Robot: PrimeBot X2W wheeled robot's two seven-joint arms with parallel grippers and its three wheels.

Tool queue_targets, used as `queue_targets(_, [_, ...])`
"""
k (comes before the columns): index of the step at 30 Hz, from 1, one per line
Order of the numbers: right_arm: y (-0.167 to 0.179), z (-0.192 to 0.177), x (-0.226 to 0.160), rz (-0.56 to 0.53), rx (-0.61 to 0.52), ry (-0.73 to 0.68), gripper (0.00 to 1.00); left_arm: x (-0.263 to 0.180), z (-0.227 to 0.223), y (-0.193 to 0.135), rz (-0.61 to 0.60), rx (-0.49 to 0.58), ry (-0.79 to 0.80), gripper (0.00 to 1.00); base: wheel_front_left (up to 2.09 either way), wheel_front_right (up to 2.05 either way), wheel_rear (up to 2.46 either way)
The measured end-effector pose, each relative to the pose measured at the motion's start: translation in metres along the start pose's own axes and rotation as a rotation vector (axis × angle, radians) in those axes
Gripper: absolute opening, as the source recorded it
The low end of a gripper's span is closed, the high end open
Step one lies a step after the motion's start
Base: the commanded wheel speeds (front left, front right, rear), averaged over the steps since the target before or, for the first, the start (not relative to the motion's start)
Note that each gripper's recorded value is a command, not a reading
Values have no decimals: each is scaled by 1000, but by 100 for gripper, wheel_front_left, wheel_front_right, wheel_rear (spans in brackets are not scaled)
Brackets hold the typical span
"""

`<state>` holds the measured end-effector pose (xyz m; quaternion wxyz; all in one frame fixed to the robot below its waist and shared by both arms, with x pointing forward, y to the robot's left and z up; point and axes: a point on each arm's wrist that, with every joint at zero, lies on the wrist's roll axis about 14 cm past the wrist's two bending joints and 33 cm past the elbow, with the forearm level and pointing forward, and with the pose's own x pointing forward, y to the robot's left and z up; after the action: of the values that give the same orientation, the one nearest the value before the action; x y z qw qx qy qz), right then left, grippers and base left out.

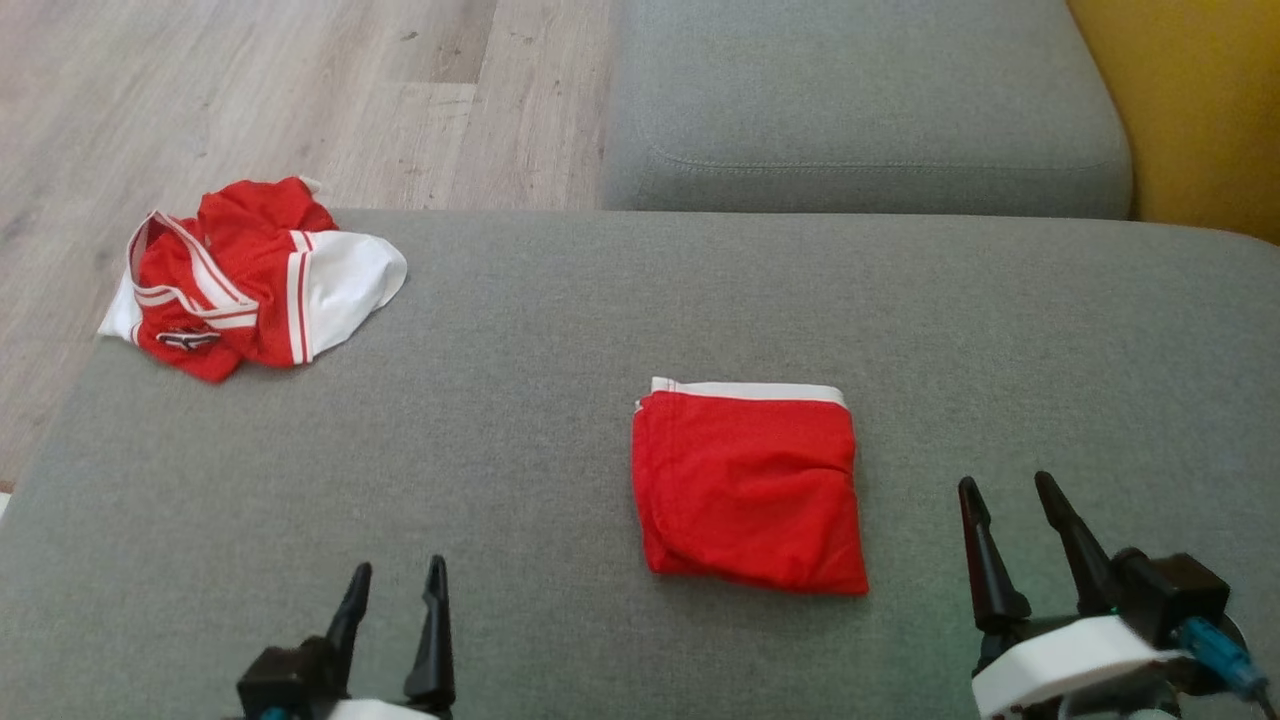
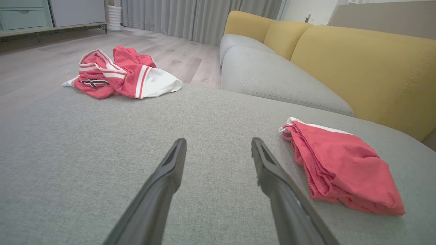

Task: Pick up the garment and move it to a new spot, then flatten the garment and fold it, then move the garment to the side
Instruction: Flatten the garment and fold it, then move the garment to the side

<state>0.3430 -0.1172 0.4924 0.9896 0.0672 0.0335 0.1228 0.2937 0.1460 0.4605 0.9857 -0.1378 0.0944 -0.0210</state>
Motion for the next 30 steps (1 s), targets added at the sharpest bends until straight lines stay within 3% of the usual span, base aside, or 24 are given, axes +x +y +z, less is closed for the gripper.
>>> queue_targets(24, [-6,-6,1,-16,8,21,100,-4,0,18,42,42,-12,100,0,0,0])
queue_targets(30, [-5,-20,3,-15,37,85,100,-5,0,21,55,43,-10,100,0,0,0])
